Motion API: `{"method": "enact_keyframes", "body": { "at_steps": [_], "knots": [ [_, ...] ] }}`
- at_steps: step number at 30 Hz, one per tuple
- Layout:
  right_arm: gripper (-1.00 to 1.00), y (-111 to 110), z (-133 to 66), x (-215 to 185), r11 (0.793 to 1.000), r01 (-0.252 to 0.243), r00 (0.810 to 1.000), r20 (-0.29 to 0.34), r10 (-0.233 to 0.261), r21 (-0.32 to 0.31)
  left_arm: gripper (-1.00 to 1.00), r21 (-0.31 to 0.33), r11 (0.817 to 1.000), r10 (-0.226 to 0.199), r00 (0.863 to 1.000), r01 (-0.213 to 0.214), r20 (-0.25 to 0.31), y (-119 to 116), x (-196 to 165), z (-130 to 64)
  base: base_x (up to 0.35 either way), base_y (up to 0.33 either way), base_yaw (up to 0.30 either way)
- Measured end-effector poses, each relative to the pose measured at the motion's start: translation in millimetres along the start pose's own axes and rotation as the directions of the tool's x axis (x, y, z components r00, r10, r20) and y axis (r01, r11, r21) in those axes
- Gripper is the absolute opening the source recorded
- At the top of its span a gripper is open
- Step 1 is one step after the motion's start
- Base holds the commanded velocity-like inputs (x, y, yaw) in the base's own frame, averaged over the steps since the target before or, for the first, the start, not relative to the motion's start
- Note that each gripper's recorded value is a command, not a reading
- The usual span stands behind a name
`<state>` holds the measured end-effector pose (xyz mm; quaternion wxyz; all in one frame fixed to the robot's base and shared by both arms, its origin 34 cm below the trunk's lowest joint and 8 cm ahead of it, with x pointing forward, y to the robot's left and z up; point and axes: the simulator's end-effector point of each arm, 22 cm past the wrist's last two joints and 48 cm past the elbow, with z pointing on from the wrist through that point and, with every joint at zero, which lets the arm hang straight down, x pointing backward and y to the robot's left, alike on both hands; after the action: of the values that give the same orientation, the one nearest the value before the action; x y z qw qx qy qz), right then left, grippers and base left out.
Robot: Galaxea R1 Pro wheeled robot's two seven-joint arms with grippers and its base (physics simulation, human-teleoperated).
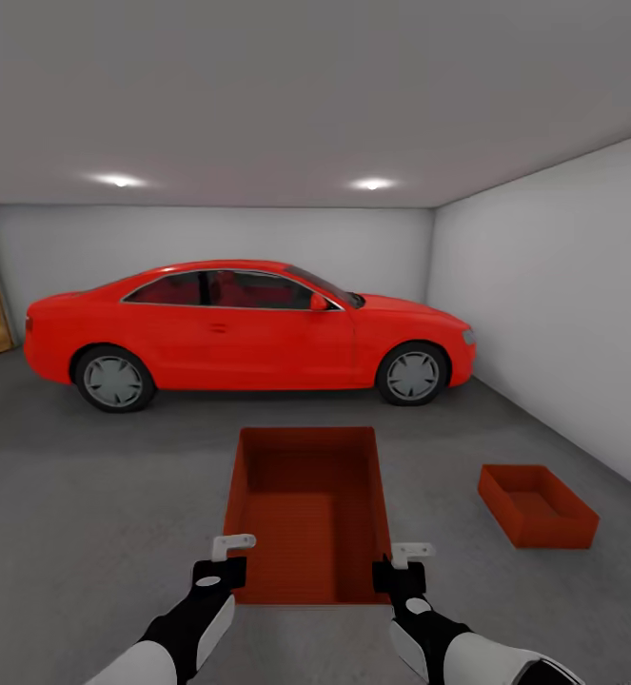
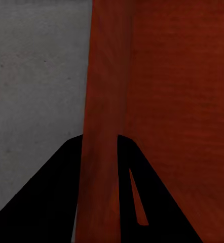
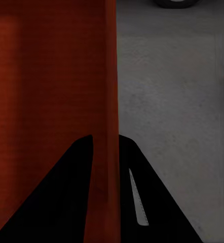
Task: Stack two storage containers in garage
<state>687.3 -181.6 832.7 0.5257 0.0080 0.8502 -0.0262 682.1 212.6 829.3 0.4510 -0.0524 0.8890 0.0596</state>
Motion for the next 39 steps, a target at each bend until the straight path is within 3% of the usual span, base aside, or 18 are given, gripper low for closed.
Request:
{"method": "enact_keyframes", "body": {
  "at_steps": [39],
  "knots": [
    [-1.00,-0.1,0.0,0.3,1.000,0.000,1.000,-0.001,0.000,0.000,-1.00,0.000,1.000,0.002,1.000,-0.002,0.000,0.0,0.3,0.0,0.319,0.154,-0.280]
  ]
}}
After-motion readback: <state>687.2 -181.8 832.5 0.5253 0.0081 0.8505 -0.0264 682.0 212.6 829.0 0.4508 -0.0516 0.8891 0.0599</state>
